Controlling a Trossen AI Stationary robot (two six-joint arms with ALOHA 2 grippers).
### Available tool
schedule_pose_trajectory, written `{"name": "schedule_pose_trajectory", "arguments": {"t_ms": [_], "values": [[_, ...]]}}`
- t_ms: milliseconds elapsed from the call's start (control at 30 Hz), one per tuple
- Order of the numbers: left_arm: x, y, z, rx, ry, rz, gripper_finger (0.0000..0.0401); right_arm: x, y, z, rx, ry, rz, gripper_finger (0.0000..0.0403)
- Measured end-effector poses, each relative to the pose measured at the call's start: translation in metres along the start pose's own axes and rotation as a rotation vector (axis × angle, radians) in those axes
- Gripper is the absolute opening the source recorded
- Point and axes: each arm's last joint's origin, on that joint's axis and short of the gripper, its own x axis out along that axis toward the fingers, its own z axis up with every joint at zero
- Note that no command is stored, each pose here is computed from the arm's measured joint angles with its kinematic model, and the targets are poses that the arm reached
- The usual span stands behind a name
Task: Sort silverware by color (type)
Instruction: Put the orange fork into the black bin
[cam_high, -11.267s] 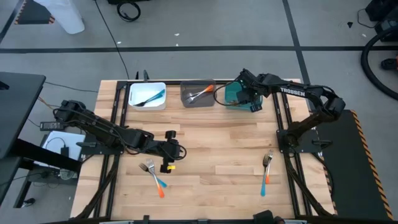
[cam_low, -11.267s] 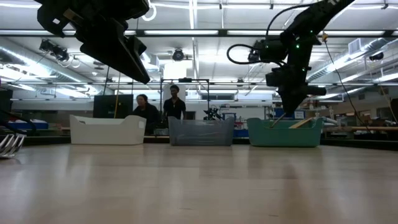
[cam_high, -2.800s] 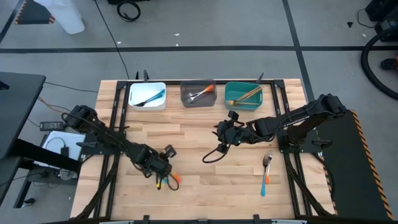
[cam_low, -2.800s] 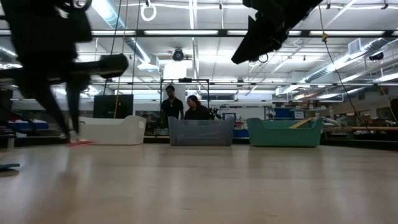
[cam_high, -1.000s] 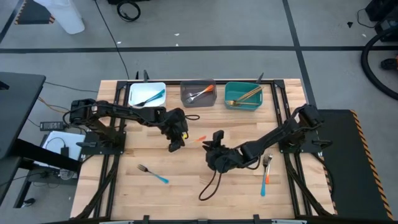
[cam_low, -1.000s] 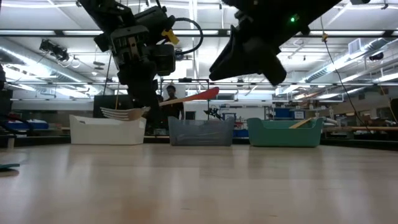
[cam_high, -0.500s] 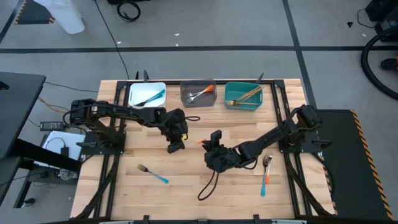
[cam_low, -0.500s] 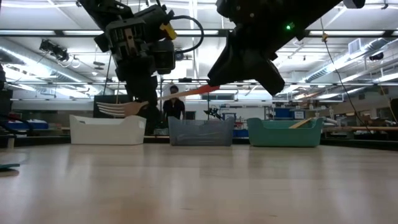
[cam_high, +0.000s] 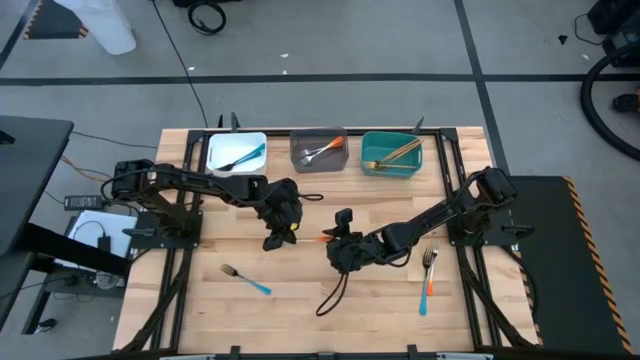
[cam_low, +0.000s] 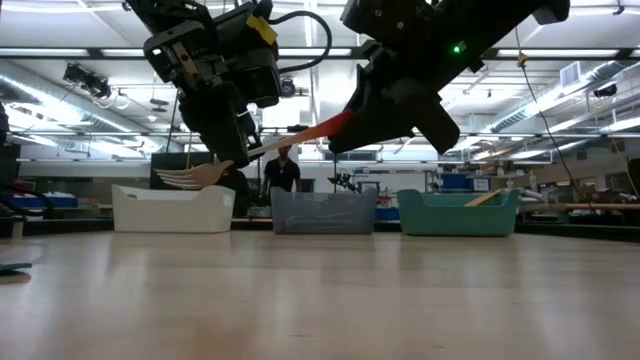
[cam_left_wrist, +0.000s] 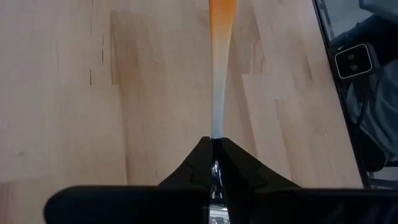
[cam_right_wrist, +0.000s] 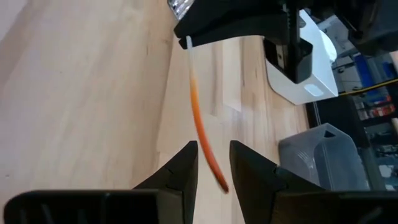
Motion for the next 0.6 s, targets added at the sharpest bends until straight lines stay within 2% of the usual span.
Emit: {"name": "schedule_pose_trajectory", "arguments": {"t_ms": [333, 600], "values": [[-0.0002, 0.0004, -0.0001, -0.004, 0.0, 0.001, 0.0024, 0.0, 0.0009, 0.0015, 0.003, -0.023, 0.036, 0.0069], [-0.0002, 0.0004, -0.0001, -0.007, 0.001, 0.001, 0.0025, 0.0, 0.0005, 0.0026, 0.01, -0.033, 0.033, 0.0067]]}}
